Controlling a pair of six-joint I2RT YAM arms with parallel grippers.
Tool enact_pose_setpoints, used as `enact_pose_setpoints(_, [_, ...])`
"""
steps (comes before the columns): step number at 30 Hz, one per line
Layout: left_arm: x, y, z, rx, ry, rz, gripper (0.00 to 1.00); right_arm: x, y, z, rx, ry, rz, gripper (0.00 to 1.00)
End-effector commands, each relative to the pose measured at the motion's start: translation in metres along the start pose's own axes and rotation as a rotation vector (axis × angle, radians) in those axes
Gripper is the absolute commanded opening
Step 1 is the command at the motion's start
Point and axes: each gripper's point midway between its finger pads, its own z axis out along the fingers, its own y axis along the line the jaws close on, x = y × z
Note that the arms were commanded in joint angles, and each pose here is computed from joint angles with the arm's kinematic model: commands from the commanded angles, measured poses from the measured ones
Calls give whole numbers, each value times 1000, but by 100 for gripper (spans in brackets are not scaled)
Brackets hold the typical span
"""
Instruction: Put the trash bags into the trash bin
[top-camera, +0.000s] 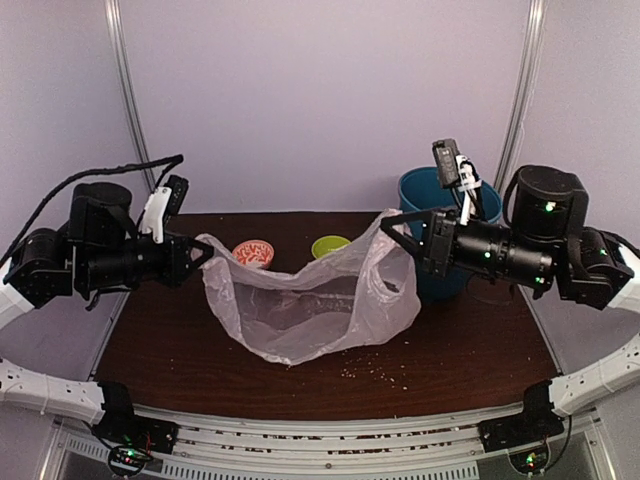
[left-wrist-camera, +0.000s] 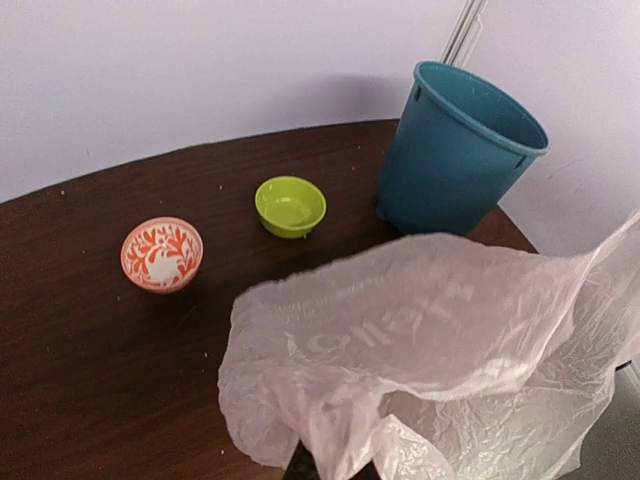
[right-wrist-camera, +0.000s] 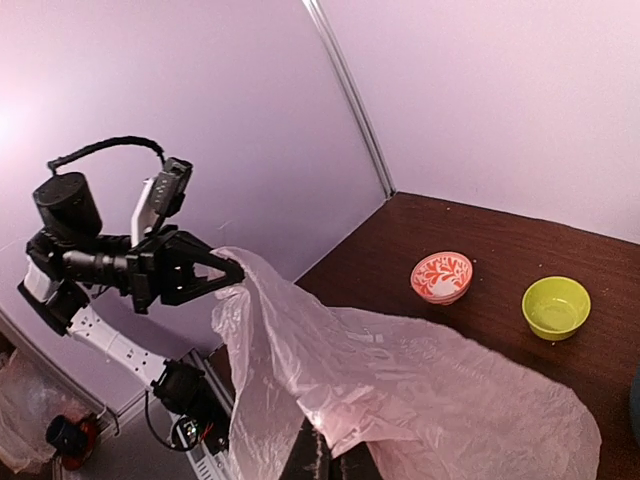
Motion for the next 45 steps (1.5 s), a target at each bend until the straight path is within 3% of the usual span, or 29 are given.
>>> enact_pose_setpoints(1, [-68, -14, -20, -2, -146, 0, 0, -26, -20, 24, 126, -27, 0, 0])
enact_pose_setpoints(5, [-118, -31, -35, 27, -243, -12, 0, -46, -41, 41, 213, -40, 39, 0])
enact_pose_setpoints(8, [-130, -39, -28, 21, -224, 3, 0, -60, -50, 48, 230, -61, 71, 0])
enact_pose_setpoints(13, [-89, -21, 7, -107, -50, -29, 0, -51, -66, 64, 250, -11, 101, 0])
enact_pose_setpoints(18, [-18, 12, 43, -165, 130, -109, 0, 32, -105, 94, 289, 206, 224, 0])
enact_pose_setpoints(20, [-13, 29, 58, -178, 146, -112, 0, 63, -121, 109, 283, 304, 303, 0])
enact_pose_setpoints(22, [-27, 47, 71, -223, 126, -92, 0, 66, -130, 124, 288, 329, 318, 0])
enact_pose_setpoints(25, [-81, 64, 85, -300, 54, -29, 0, 29, -148, 147, 332, 258, 267, 0])
enact_pose_setpoints(28, [-180, 48, 71, -231, -113, -10, 0, -39, -146, 169, 321, 153, 236, 0])
enact_pose_setpoints(30, [-238, 27, 44, -173, -251, 2, 0, -101, -123, 168, 276, 51, 178, 0])
enact_pose_setpoints(34, [-315, -5, -30, -52, -555, -6, 0, -205, -65, 119, 135, -177, 84, 0])
enact_pose_setpoints(36, [-337, -30, -69, 66, -717, 75, 0, -232, -31, 89, 53, -273, 2, 0])
enact_pose_setpoints(37, [-347, -44, -104, 128, -833, 123, 0, -226, -20, 83, 31, -277, -54, 0])
enact_pose_setpoints(38, [-345, -52, -118, 152, -876, 173, 0, -220, -8, 74, 12, -286, -109, 0])
enact_pose_setpoints(40, [-323, -54, -108, 143, -834, 269, 0, -189, -4, 71, 24, -255, -177, 0])
enact_pose_setpoints(43, [-251, -31, -46, 86, -588, 307, 0, -110, -37, 88, 81, -109, -147, 0])
enact_pose_setpoints(45, [-166, -8, 10, 48, -382, 259, 0, -40, -70, 102, 140, 8, -65, 0])
